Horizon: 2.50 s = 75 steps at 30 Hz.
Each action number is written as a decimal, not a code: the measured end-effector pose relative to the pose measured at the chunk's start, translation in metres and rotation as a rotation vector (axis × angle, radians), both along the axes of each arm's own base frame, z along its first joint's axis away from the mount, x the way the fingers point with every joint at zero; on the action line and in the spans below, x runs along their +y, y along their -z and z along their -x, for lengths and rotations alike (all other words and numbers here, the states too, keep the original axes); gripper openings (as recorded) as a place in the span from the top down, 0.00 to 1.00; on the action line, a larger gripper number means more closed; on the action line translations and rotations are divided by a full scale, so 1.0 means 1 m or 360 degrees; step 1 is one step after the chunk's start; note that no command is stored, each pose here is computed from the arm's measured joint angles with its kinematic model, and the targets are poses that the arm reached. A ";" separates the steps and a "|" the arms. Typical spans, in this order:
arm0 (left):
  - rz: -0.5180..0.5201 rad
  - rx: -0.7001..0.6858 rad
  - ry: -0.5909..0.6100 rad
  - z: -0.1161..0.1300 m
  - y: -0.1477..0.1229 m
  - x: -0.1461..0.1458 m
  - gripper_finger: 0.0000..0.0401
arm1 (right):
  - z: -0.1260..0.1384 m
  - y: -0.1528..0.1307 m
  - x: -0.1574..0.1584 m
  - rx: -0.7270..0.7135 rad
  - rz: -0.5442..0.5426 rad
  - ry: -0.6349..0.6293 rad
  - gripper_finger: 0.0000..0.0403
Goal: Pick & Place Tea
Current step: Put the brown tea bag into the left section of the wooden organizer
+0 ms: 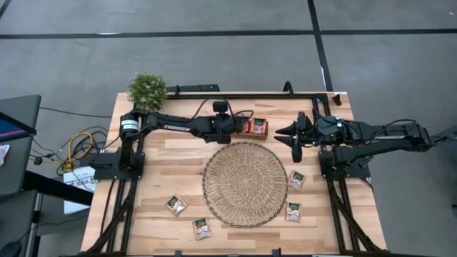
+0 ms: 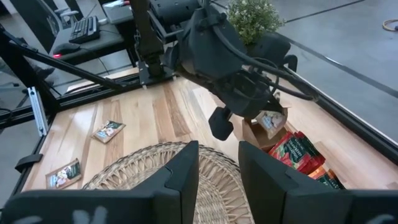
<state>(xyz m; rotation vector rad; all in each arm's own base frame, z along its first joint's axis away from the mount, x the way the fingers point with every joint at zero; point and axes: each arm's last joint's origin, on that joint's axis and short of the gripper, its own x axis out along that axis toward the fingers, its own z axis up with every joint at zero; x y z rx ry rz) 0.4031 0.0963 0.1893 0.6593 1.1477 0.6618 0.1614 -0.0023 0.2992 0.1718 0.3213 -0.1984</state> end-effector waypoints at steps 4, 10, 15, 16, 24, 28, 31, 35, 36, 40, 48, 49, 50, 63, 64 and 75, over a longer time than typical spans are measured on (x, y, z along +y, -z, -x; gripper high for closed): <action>0.0031 -0.0007 0.0003 0.001 0.000 0.004 1.00 | 0.000 0.000 0.000 0.0000 0.0000 0.0001 0.74; 0.0050 -0.0011 0.0014 0.001 0.001 0.005 1.00 | 0.000 0.000 0.000 -0.0001 0.0000 0.0001 0.74; 0.0057 -0.0012 0.0019 0.001 0.001 0.005 1.00 | 0.000 0.000 0.000 -0.0001 -0.0001 0.0000 0.74; 0.0056 -0.0012 0.0020 0.001 0.001 0.005 1.00 | 0.000 0.000 0.000 -0.0001 -0.0001 0.0000 0.74; 0.0058 -0.0009 0.0011 0.002 0.001 0.009 0.98 | 0.000 0.000 0.000 -0.0001 0.0000 0.0001 0.74; 0.0057 -0.0014 0.0009 0.001 0.000 0.009 0.93 | 0.000 0.000 0.000 -0.0001 0.0000 0.0001 0.74; 0.0053 -0.0003 0.0020 0.001 0.000 0.009 0.88 | 0.000 0.000 0.000 -0.0001 0.0000 0.0000 0.74; 0.0027 0.0072 0.0078 0.002 0.000 0.010 0.82 | 0.000 0.000 0.000 -0.0001 0.0000 0.0001 0.74; 0.0023 0.0083 0.0087 0.002 0.000 0.010 0.81 | 0.000 0.000 0.000 -0.0001 -0.0001 0.0000 0.74; 0.0019 0.0089 0.0091 0.002 0.000 0.010 0.76 | 0.000 0.000 0.000 -0.0001 0.0000 0.0001 0.74; 0.0020 0.0089 0.0092 0.002 0.000 0.010 0.70 | 0.000 0.000 0.000 -0.0001 -0.0001 0.0001 0.74; 0.0020 0.0088 0.0093 0.002 0.000 0.010 0.70 | 0.000 0.000 0.000 -0.0001 -0.0001 0.0000 0.74; 0.0022 0.0088 0.0094 0.002 0.000 0.010 0.69 | 0.000 0.000 0.000 -0.0001 -0.0001 0.0000 0.74; -0.0246 0.0221 -0.0040 0.005 -0.004 0.012 0.62 | 0.000 0.000 0.000 -0.0004 -0.0001 0.0000 0.74; -0.0313 0.0250 -0.0075 0.005 -0.006 0.012 0.62 | 0.000 0.000 0.000 -0.0004 -0.0002 0.0000 0.74; -0.0157 0.0098 0.0034 0.044 -0.073 -0.054 0.62 | 0.000 0.000 0.000 0.0005 0.0010 -0.0007 0.74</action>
